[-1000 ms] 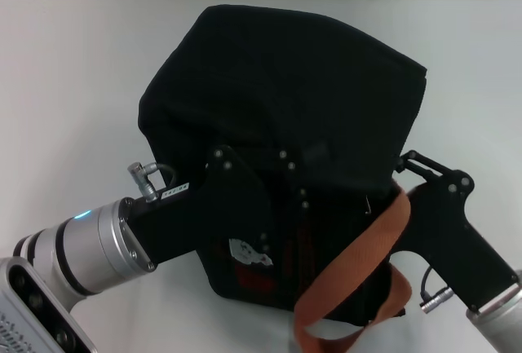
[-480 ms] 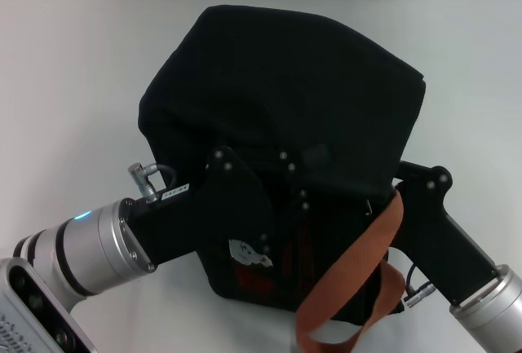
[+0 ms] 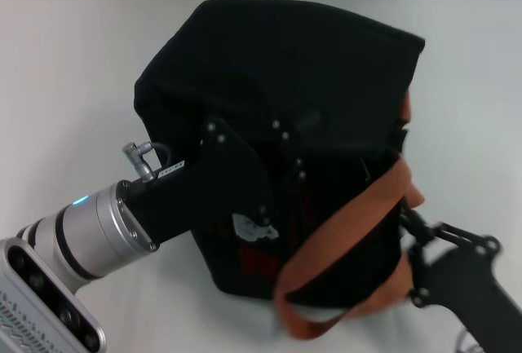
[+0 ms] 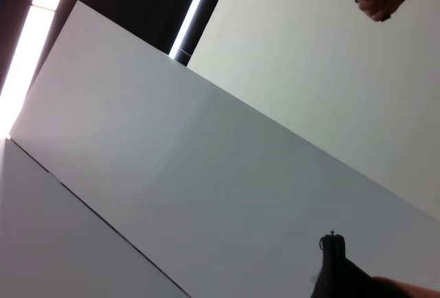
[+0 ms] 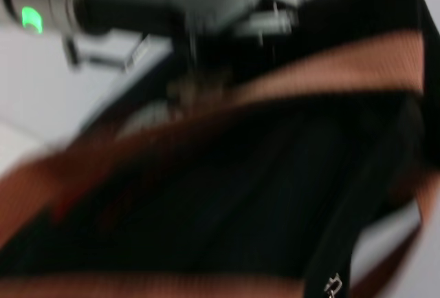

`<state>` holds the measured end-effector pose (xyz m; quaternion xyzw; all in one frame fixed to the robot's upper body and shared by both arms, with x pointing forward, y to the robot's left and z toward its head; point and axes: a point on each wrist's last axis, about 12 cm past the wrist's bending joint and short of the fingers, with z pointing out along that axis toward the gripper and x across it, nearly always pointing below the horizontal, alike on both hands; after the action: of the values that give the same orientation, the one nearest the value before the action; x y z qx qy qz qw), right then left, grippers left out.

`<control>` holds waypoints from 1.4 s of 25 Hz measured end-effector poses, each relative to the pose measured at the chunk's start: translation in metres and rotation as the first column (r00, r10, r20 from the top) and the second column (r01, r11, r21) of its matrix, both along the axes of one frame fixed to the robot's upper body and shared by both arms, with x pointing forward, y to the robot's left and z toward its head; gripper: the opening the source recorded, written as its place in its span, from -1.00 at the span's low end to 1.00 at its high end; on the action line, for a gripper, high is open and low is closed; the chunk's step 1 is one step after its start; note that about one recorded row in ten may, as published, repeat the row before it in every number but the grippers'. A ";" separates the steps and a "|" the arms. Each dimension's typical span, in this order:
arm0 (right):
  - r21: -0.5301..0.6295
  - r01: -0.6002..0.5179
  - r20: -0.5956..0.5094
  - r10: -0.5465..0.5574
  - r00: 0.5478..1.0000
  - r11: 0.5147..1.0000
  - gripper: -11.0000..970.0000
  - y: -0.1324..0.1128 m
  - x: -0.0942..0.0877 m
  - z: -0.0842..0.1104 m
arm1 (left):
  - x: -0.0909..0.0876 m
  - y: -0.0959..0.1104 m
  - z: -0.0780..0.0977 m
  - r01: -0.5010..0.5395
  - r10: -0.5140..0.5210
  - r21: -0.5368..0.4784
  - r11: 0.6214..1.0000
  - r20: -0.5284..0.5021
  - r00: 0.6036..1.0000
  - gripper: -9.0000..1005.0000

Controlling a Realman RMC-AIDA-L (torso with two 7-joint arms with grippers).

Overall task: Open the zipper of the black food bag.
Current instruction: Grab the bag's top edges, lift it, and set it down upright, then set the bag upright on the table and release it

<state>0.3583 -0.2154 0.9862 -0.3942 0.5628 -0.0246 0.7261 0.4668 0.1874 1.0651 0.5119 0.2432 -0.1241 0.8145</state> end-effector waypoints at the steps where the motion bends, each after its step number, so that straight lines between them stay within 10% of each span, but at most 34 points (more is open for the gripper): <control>1: -0.015 0.060 -0.055 -0.061 0.997 0.998 -0.95 -0.012 -0.006 -0.007 | 0.002 0.000 0.001 -0.007 0.007 -0.005 1.000 -0.001 1.000 -0.81; 9: 0.244 0.096 -0.023 -0.093 0.995 0.965 -0.84 -0.038 -0.017 0.012 | 0.002 -0.003 -0.001 -0.130 0.110 -0.124 0.984 -0.160 0.981 -0.81; 19: 0.595 -0.183 0.054 0.188 0.981 0.783 -0.47 -0.071 -0.015 0.048 | -0.027 0.031 -0.027 -0.281 0.043 -0.290 0.915 -0.622 0.782 -0.81; 21: 0.626 -0.292 -0.023 0.392 0.920 0.723 -0.34 -0.081 -0.004 0.052 | -0.039 0.022 -0.043 -0.144 -0.016 -0.173 0.974 -0.693 0.721 -0.81; 26: 0.623 -0.402 -0.206 0.636 0.743 0.671 -0.04 -0.085 0.023 0.057 | -0.041 0.026 -0.049 -0.157 0.004 -0.144 0.977 -0.724 0.689 -0.70; 35: 0.596 -0.455 -0.290 0.706 0.647 0.662 0.50 -0.083 0.042 0.061 | -0.039 0.065 -0.035 -0.087 -0.073 -0.183 0.979 -0.717 0.693 -0.23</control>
<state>0.4004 -0.2981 1.0469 -0.3615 0.5544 0.4578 0.5936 0.4275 0.2520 1.0301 0.3357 0.5308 -0.3357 0.7021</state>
